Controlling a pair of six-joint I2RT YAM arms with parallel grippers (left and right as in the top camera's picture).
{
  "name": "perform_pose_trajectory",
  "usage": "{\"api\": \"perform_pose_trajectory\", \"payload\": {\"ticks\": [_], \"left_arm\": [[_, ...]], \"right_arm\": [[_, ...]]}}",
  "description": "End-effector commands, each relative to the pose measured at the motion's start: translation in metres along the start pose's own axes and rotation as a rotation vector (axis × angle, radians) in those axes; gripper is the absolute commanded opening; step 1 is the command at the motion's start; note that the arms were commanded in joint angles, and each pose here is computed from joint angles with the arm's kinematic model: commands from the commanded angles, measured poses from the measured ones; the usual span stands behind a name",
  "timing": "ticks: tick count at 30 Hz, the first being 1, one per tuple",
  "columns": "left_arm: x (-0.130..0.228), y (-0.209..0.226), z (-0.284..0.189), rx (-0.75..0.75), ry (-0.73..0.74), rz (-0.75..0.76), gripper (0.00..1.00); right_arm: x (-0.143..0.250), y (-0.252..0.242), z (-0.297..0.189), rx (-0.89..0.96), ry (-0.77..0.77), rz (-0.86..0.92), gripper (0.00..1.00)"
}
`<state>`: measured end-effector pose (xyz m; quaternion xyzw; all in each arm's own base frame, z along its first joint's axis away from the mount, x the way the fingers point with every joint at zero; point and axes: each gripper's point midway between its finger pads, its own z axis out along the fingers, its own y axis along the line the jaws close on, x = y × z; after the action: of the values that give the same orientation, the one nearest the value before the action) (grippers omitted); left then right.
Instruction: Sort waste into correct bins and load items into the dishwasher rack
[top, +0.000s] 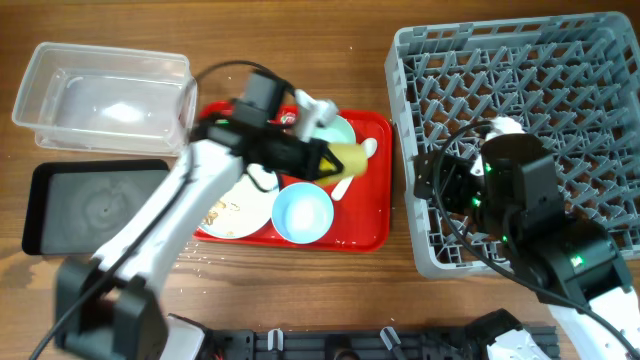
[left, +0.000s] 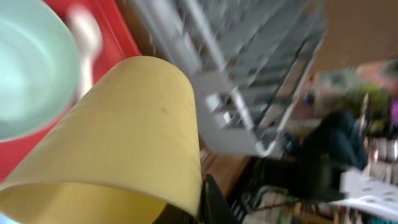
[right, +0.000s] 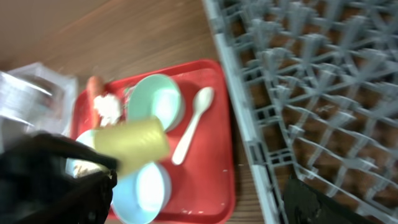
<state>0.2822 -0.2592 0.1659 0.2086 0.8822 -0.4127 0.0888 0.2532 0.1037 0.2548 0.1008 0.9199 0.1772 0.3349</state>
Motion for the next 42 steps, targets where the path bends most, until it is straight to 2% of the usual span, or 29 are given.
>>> {"api": "perform_pose_trajectory", "payload": {"ticks": [1,2,3,5,8,10,12,14,17,21,25,32,34,37,39,42], "left_arm": [[-0.027,-0.021,-0.1,0.11,-0.262,-0.021,0.04],[-0.03,-0.024,-0.121,0.164,-0.311,-0.024,0.04],[-0.03,-0.024,-0.14,0.21,-0.351,-0.04,0.04],[-0.029,-0.014,-0.161,0.243,-0.391,-0.1,0.04],[-0.025,-0.01,-0.178,0.295,-0.419,-0.148,0.04],[-0.024,-0.014,-0.178,0.317,-0.416,-0.143,0.04],[-0.021,-0.041,-0.18,0.457,-0.382,-0.101,0.04],[-0.015,-0.068,-0.175,0.568,-0.326,-0.056,0.04],[-0.005,-0.095,-0.165,0.661,-0.246,-0.019,0.04],[0.003,-0.112,-0.155,0.687,-0.187,-0.003,0.04],[0.011,-0.127,-0.169,0.676,-0.219,0.053,0.04],[0.023,-0.144,-0.182,0.669,-0.237,0.083,0.04],[0.022,-0.145,-0.181,0.667,-0.237,0.094,0.04],[0.02,-0.142,-0.171,0.614,-0.236,0.102,0.04],[0.019,-0.139,-0.165,0.58,-0.235,0.103,0.04],[0.016,-0.136,-0.164,0.555,-0.25,0.113,0.04]], "right_arm": [[0.008,0.047,0.01,-0.238,0.098,-0.181,0.86],[0.011,0.057,0.016,-0.291,0.129,-0.202,0.85],[0.013,0.063,0.025,-0.317,0.158,-0.207,0.79],[0.017,0.064,0.041,-0.31,0.201,-0.2,0.77],[0.025,0.099,0.038,-0.537,0.249,-0.302,0.77],[0.022,0.107,0.035,-0.58,0.234,-0.323,0.79],[0.022,0.14,0.008,-0.832,0.201,-0.446,0.82],[0.016,0.163,-0.014,-1.005,0.143,-0.52,0.9],[0.005,0.171,-0.02,-1.04,0.071,-0.558,0.98],[0.001,0.171,-0.016,-1.019,0.054,-0.558,0.98],[-0.006,0.158,-0.005,-0.95,0.062,-0.51,0.97],[0.008,0.173,-0.043,-1.208,0.065,-0.642,0.96],[0.013,0.175,-0.052,-1.264,0.088,-0.649,0.84],[0.011,0.177,-0.057,-1.288,0.084,-0.649,0.8],[0.01,0.178,-0.058,-1.29,0.08,-0.649,0.65],[0.01,0.177,-0.054,-1.269,0.082,-0.64,0.49]]}}
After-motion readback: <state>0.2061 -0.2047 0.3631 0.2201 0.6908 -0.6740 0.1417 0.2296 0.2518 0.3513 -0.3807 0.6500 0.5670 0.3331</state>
